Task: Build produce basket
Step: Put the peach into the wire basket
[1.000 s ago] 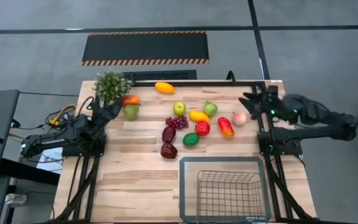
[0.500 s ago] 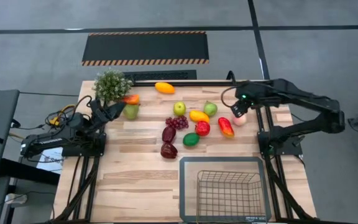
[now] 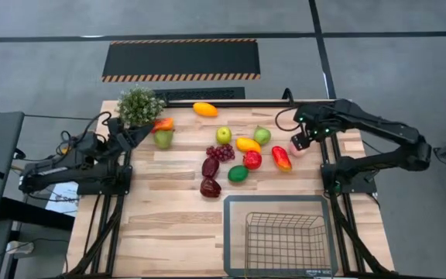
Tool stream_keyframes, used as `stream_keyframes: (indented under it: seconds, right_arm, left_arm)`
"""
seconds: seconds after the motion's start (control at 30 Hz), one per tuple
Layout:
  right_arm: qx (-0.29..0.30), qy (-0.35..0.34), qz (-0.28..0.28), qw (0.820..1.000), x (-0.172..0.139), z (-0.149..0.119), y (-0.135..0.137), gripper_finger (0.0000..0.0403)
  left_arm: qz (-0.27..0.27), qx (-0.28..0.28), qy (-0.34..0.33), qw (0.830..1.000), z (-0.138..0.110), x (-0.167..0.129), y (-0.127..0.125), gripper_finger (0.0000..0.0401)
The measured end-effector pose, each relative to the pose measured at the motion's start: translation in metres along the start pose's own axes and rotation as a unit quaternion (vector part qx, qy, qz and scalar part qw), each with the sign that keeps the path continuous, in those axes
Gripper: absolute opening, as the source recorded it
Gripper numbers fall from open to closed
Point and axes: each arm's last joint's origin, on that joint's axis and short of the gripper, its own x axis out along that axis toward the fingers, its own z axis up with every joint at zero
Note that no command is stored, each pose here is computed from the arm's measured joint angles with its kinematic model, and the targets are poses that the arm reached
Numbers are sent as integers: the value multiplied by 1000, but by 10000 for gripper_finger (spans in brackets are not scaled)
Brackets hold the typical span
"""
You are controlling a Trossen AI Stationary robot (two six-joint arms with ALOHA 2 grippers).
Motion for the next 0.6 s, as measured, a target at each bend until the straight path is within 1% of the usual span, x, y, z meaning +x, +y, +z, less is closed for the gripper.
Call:
stream_keyframes:
  seconds: [0.1, 0.2, 0.3, 0.4, 0.53, 0.6]
  right_arm:
    - [40, 21, 23, 999, 21, 1, 0, 370]
    - [68, 18, 36, 997, 36, 0, -4, 379]
    - [80, 21, 30, 996, 53, 0, -6, 382]
    - [99, 1, 40, 994, 69, 6, -4, 382]
    - [112, -18, 25, 993, 84, 15, -3, 383]
    - [106, -17, 16, 994, 91, 20, -2, 382]
  left_arm:
    - [12, 5, 10, 1000, -2, 5, 0, 360]
    - [26, 6, 20, 999, -5, 9, 2, 360]
    - [33, 8, 26, 999, -7, 11, 4, 360]
    - [33, 9, 28, 999, -7, 12, 4, 360]
    - [32, 8, 27, 999, -7, 12, 3, 360]
    - [31, 8, 27, 999, -7, 12, 3, 360]
